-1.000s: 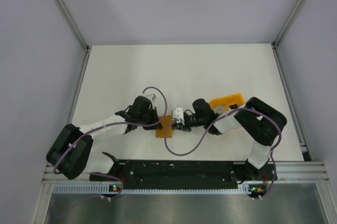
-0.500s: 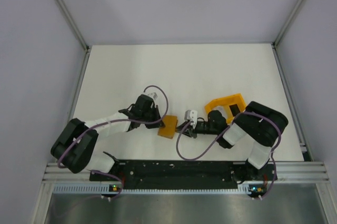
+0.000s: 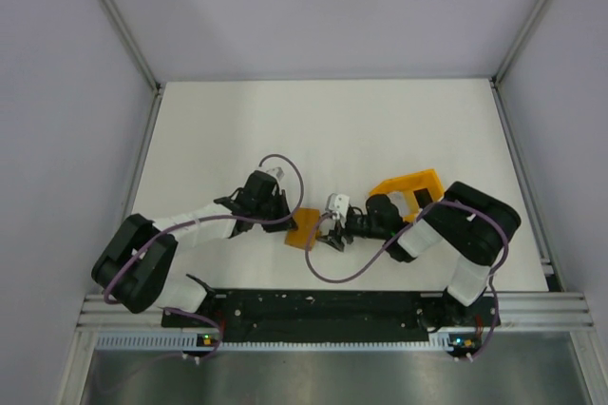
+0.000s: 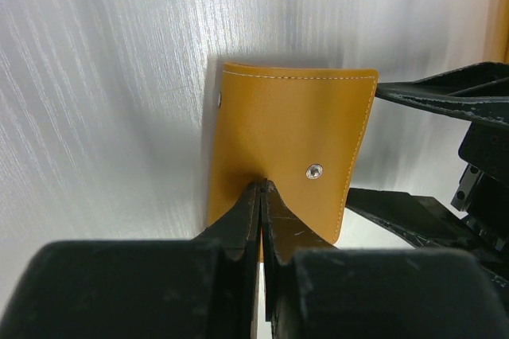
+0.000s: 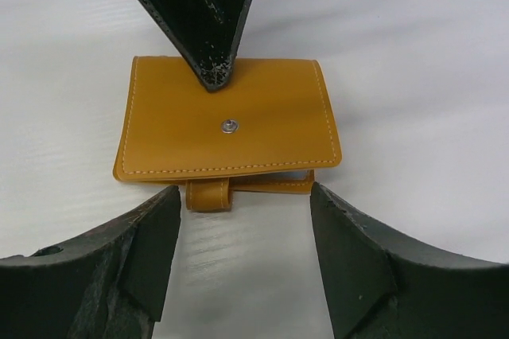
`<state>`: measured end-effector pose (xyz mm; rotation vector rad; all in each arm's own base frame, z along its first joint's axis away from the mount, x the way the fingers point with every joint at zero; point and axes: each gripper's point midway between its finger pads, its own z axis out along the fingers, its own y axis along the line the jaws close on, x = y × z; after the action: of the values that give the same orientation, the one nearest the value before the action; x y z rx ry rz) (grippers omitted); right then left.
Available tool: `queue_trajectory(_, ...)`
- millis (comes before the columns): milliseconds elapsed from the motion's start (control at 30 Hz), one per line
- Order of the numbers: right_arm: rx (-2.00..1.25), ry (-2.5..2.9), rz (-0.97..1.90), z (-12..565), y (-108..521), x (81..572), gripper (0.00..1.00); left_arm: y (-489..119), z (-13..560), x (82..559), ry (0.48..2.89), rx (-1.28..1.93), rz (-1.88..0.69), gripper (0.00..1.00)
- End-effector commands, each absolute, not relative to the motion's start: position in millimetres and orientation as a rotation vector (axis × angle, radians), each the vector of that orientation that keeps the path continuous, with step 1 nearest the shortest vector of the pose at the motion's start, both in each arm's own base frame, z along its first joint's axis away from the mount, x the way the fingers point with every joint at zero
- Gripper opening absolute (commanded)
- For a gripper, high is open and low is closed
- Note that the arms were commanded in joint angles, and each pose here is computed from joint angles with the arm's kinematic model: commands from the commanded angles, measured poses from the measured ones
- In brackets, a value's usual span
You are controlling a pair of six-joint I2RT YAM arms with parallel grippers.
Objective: Put the credit cards into the card holder
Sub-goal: Close the card holder at the center of the board.
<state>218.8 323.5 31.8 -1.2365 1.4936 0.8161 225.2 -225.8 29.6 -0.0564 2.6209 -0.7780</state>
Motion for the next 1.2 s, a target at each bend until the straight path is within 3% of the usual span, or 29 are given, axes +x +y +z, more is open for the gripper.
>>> queue_trajectory(0,-1.295,1.463,0.823,29,331,214,0.66,-203,10,221,2.667,-0.057,-0.613,0.03)
queue_trajectory(367,-1.354,1.476,0.816,17,342,214,0.66,-207,13,222,2.657,-0.037,-0.647,0.02)
queue_trajectory(767,-1.408,1.604,0.826,-13,340,212,0.52,-210,14,221,2.649,-0.021,-0.665,0.02)
queue_trajectory(833,-1.425,1.621,0.84,-18,341,209,0.41,-209,13,221,2.651,-0.018,-0.666,0.01)
queue_trajectory(933,-1.426,1.653,0.837,-23,340,210,0.4,-209,13,221,2.652,-0.019,-0.668,0.01)
queue_trajectory(1000,-1.422,1.663,0.821,-24,338,211,0.32,-209,13,221,2.652,-0.017,-0.663,0.01)
queue_trajectory(1067,-1.403,1.671,0.778,-22,334,217,0.31,-208,13,221,2.651,-0.023,-0.658,0.01)
queue_trajectory(1133,-1.399,1.64,0.758,-15,332,218,0.13,-206,12,221,2.651,-0.032,-0.645,0.01)
queue_trajectory(1167,-1.387,1.621,0.746,-10,332,220,0.12,-206,13,222,2.649,-0.045,-0.639,0.01)
